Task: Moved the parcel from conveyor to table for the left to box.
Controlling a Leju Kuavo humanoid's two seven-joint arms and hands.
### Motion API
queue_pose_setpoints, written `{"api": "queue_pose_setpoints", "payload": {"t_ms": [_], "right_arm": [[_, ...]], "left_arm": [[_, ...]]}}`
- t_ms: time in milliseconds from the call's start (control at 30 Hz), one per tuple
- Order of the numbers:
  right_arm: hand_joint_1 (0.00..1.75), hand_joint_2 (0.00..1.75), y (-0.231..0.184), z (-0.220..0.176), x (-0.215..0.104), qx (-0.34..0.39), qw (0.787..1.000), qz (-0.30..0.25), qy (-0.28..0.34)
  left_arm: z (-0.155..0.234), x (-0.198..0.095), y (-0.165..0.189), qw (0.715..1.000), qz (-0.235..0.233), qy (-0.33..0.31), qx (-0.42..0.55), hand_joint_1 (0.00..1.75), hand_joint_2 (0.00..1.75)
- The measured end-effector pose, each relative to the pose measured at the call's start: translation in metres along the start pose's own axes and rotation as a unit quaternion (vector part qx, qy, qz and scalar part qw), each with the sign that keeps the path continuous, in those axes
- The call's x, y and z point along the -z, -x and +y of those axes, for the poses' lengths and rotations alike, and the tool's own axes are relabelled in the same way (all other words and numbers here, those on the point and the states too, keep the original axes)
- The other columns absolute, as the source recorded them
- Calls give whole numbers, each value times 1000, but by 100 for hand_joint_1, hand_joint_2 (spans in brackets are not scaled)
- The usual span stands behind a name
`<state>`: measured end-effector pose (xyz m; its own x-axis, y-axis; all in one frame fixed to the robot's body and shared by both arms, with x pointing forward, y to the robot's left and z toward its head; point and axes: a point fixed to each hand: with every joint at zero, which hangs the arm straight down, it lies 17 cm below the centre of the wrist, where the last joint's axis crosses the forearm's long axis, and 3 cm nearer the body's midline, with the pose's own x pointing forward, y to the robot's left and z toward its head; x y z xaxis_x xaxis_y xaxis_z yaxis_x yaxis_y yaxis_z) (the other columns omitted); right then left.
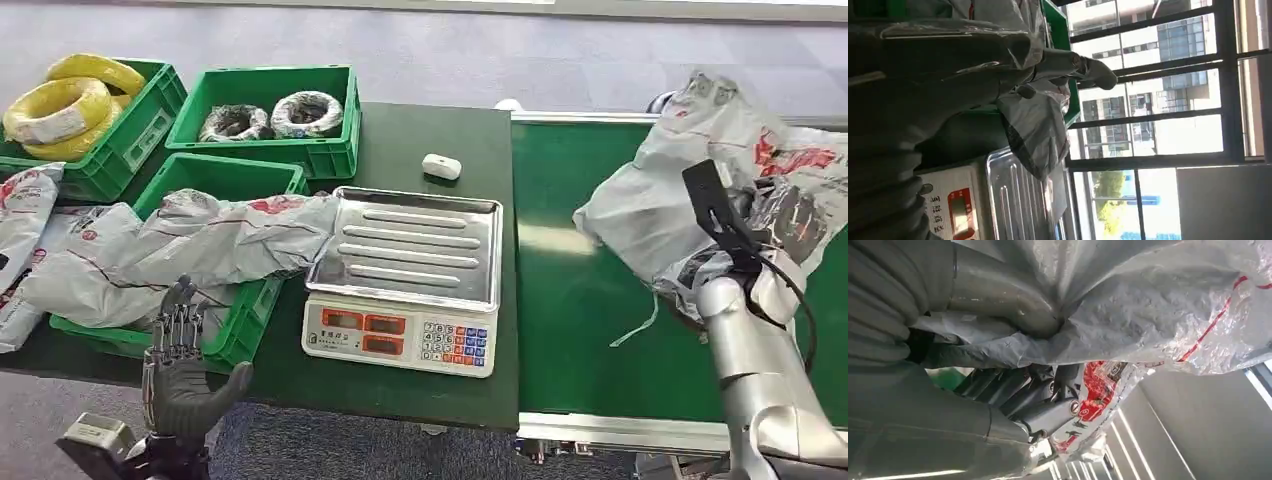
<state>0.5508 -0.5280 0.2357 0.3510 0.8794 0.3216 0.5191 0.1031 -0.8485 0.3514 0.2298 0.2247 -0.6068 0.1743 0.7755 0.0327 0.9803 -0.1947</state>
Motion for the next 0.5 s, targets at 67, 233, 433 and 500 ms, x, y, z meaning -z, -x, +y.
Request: {"api": "queue_pose_setpoints", "payload": {"t_ms": [67, 233, 433, 500], "right_arm": [[175, 175, -22, -18, 0, 31, 998, -45, 24], [175, 175, -122, 14, -19, 167, 971, -129, -109], [175, 175, -267, 52, -80, 251, 890, -253, -286], [175, 175, -302, 58, -99, 264, 863, -287, -320]], "left_arm": [[-2, 1, -2, 1000, -5, 4, 8, 0, 175], [-9, 23, -14, 999, -37, 20, 8, 0, 175], [-16, 61, -24, 997, -71, 35, 1, 0, 175], [-17, 71, -26, 996, -76, 37, 1, 0, 175]]}}
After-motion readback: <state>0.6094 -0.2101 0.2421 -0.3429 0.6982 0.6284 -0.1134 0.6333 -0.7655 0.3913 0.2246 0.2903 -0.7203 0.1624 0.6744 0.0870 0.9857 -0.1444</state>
